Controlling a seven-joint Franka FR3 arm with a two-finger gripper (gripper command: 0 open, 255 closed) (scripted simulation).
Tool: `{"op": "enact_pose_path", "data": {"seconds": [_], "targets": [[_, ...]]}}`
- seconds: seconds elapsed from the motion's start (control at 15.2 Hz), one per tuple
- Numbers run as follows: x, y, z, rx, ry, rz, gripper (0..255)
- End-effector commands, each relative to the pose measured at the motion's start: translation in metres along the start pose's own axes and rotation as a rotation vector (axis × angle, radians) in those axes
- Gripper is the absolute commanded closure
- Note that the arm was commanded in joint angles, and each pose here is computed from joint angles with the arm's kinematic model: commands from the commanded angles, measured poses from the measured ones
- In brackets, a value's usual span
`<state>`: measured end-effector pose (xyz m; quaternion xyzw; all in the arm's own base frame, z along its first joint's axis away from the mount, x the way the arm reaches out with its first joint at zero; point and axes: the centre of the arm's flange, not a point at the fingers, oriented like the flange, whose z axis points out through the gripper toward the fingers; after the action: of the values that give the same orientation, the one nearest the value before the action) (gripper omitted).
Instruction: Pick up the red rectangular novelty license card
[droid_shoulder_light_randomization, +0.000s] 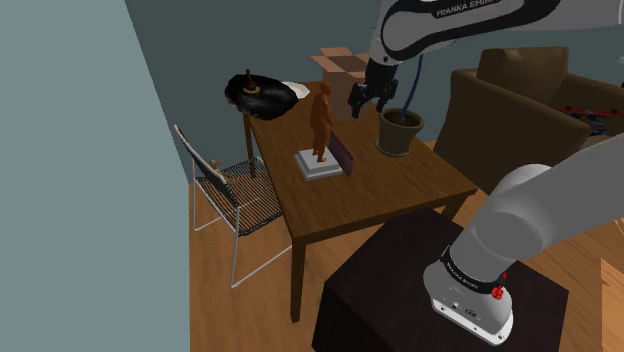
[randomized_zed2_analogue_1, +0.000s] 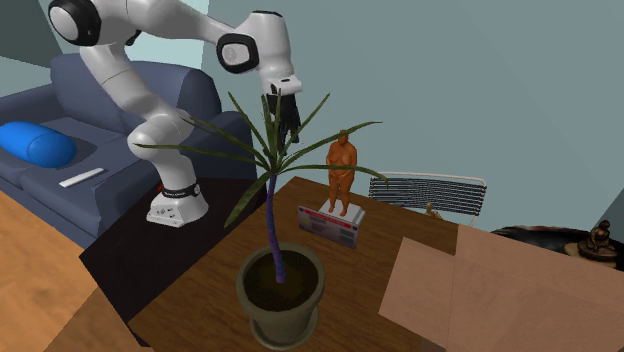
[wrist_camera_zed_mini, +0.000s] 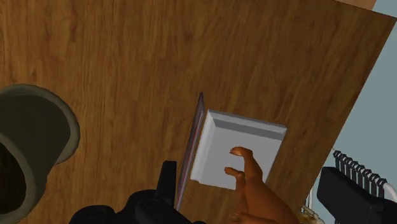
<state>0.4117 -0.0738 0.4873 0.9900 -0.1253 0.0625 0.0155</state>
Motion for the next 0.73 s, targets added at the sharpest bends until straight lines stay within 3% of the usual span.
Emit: {"op": "enact_pose_path", "data": {"seconds": [0.0, 0.66], "targets": [[0.014, 0.001, 0.026, -0.003, -0.002, 0.024, 0], [0.079, 0.022, 0.140, -0.014, -0.017, 0.143, 0]]}}
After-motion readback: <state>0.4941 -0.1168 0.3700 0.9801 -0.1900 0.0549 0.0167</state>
